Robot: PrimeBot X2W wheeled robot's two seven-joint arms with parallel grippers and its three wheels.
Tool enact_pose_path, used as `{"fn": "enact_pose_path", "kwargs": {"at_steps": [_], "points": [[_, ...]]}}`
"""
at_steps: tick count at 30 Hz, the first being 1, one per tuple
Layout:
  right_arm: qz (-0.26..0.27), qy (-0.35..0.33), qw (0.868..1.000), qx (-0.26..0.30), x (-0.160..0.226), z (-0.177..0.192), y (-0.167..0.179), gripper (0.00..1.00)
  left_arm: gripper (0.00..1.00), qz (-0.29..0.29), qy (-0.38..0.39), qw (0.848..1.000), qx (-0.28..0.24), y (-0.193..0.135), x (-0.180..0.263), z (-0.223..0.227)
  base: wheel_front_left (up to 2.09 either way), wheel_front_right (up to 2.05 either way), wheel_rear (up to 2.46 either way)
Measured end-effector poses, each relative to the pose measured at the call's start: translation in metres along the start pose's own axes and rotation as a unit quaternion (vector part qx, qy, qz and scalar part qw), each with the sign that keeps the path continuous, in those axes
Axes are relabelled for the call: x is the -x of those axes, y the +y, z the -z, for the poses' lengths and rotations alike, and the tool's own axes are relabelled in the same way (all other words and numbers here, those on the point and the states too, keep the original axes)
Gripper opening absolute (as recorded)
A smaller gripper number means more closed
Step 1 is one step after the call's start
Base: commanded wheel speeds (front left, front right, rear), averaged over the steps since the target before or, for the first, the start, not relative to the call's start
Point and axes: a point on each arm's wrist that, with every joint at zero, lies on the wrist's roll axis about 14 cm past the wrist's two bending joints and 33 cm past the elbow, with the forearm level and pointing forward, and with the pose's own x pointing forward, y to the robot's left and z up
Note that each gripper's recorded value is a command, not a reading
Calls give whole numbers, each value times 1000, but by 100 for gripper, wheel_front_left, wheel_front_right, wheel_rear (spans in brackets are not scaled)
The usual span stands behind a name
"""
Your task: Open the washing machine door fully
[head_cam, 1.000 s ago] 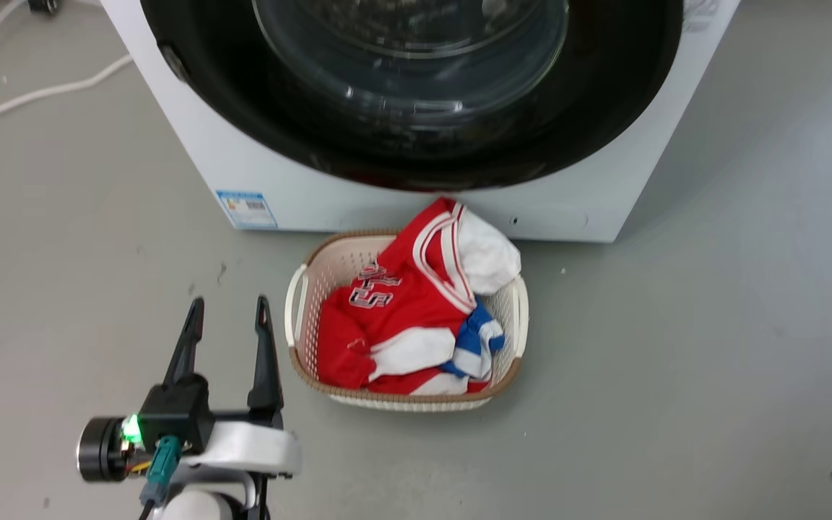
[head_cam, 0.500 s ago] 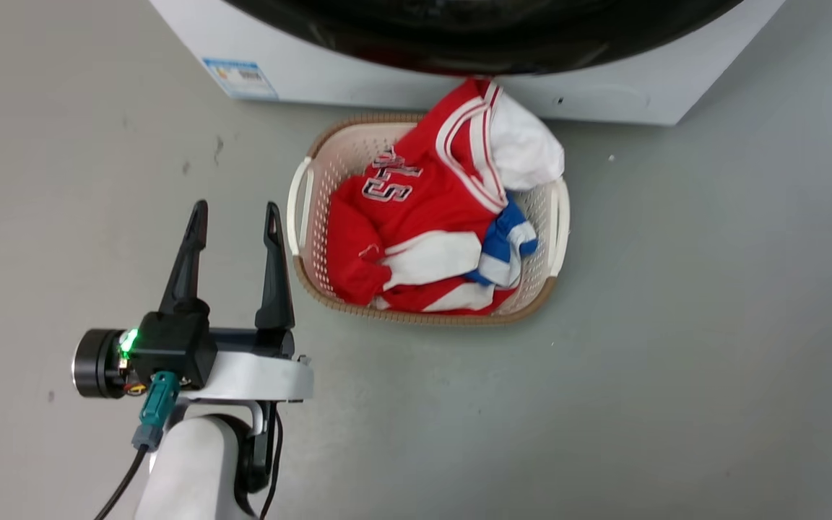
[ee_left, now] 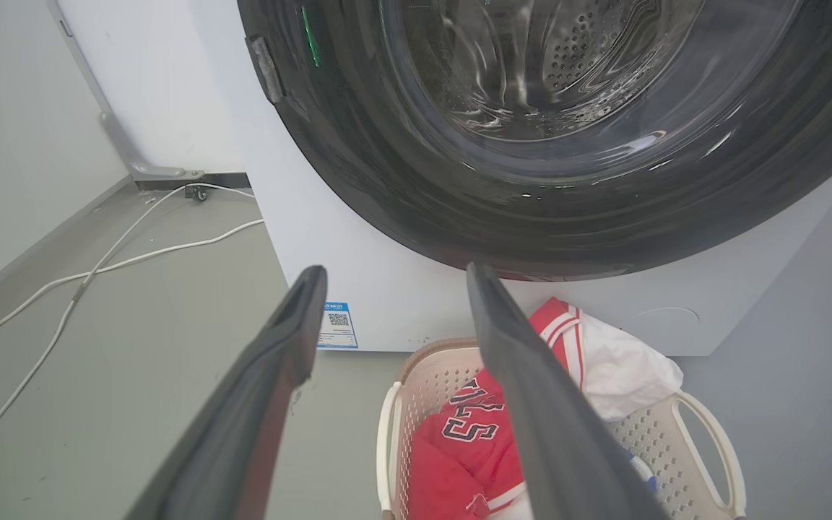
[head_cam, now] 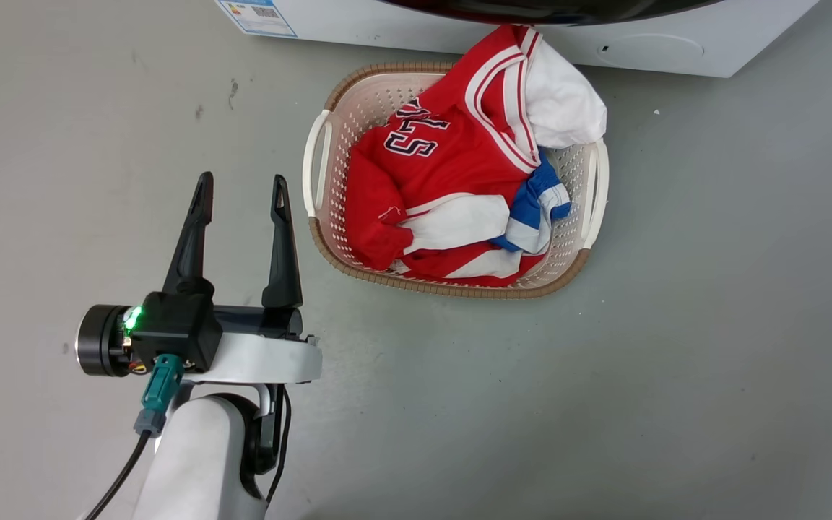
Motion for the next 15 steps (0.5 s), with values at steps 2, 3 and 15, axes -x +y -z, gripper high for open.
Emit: {"fn": "enact_pose_path", "kwargs": {"at_steps": [2, 3, 15], "points": [[7, 19, 1000, 13, -6, 9, -2, 0, 100, -1, 1, 1000, 1, 1, 0, 1, 0, 0, 0], [9, 27, 999, 18, -9, 13, -3, 0, 100, -2, 2, 1000, 1, 1, -1, 2, 0, 0, 0], [34, 91, 994, 60, -25, 43, -7, 0, 100, -7, 4, 1000, 0, 4, 1, 2, 0, 0, 0]]}}
